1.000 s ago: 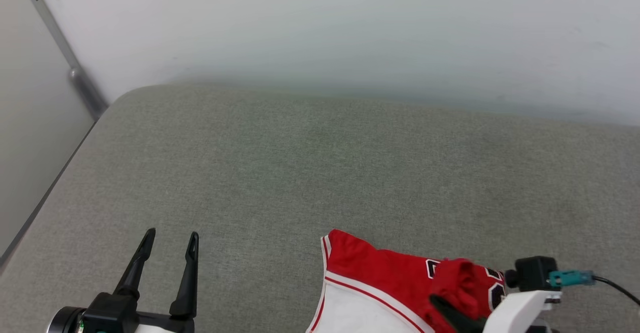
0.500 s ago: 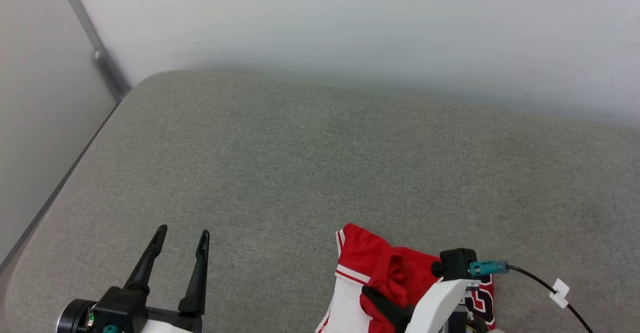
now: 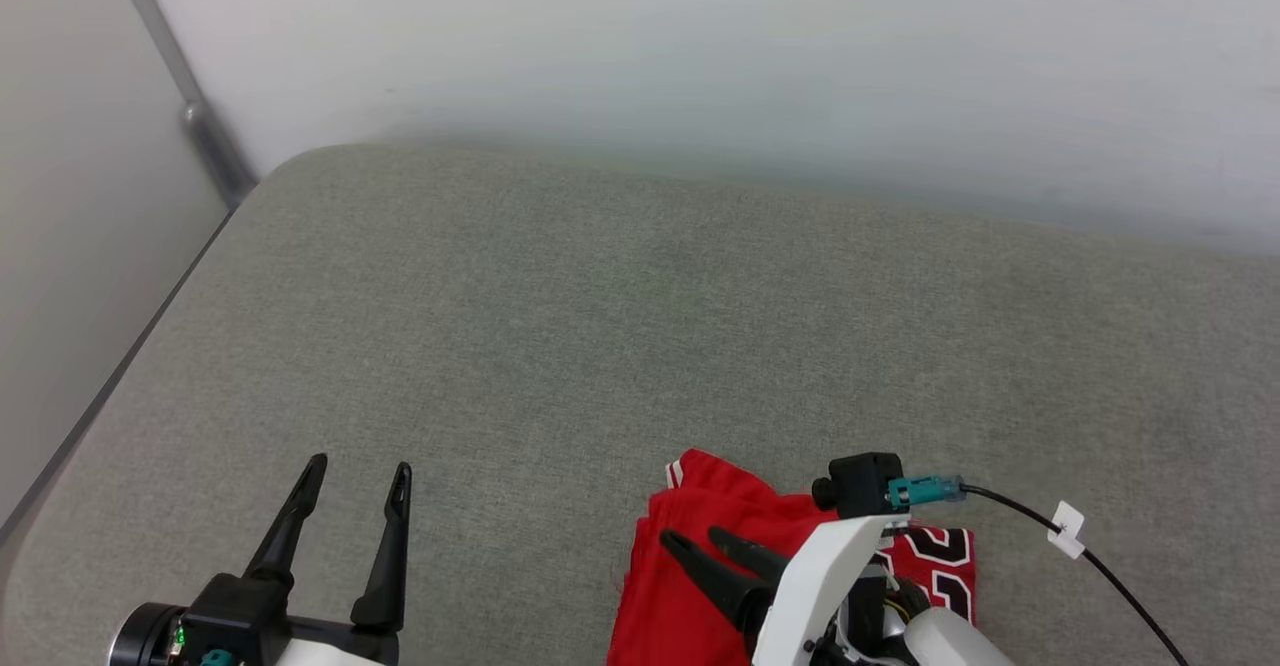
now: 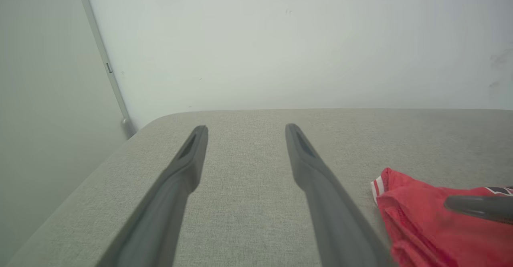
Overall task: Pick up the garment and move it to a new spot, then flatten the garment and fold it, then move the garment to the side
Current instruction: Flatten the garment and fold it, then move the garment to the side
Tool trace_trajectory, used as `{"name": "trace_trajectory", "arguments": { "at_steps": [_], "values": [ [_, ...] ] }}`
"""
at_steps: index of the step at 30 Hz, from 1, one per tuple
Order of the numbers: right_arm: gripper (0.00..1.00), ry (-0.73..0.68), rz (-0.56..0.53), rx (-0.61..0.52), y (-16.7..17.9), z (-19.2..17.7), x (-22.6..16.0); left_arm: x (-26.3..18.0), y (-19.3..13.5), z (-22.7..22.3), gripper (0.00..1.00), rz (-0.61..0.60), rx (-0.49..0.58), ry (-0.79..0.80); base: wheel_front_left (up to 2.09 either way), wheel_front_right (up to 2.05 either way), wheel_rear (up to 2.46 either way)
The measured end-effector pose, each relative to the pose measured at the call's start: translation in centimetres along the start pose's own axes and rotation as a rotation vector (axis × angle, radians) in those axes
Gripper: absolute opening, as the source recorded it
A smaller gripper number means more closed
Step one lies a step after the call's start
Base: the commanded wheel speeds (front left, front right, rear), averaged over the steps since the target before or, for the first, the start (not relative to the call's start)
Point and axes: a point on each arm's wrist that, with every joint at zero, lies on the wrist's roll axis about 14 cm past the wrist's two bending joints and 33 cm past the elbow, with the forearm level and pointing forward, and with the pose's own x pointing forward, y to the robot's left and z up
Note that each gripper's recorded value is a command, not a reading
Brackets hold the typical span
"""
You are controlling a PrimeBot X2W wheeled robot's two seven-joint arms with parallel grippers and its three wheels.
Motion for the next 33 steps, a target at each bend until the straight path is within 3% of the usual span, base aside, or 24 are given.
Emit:
{"name": "trace_trajectory", "arguments": {
  "at_steps": [6, 9, 14, 17, 22, 28, 33],
  "values": [
    [1.0, -0.104, -0.039, -0.141, -0.2, 4.1, -0.9, 0.6, -0.8, 0.4, 1.0, -0.029, -0.006, -0.018, 0.0, 0.0, 0.0],
    [1.0, -0.205, -0.12, -0.291, -1.3, 8.2, -2.2, 1.0, -1.4, 0.5, 1.0, -0.051, -0.01, -0.025, 0.0, 0.0, 0.0],
    [1.0, -0.384, -0.324, -0.663, -4.2, 15.4, -7.1, 2.1, -2.9, 1.0, 1.0, -0.09, -0.024, -0.045, 0.0, 0.0, 0.0],
    [1.0, -0.474, -0.423, -0.783, -5.5, 18.2, -10.1, 2.7, -3.5, 1.1, 1.0, -0.107, -0.031, -0.053, 0.0, 0.0, 0.0],
    [1.0, -0.597, -0.523, -0.817, -7.1, 19.5, -14.5, 3.2, -4.2, 1.0, 1.0, -0.123, -0.043, -0.053, 0.0, 0.0, 0.0],
    [1.0, -0.741, -0.58, -0.713, -8.2, 18.4, -18.6, 3.6, -4.9, 1.4, 1.0, -0.136, -0.065, -0.067, 0.0, 0.0, 0.0],
    [1.0, -0.763, -0.593, -0.673, -8.1, 16.0, -19.8, 3.3, -5.2, 1.2, 1.0, -0.147, -0.074, -0.057, 0.0, 0.0, 0.0]
  ]
}}
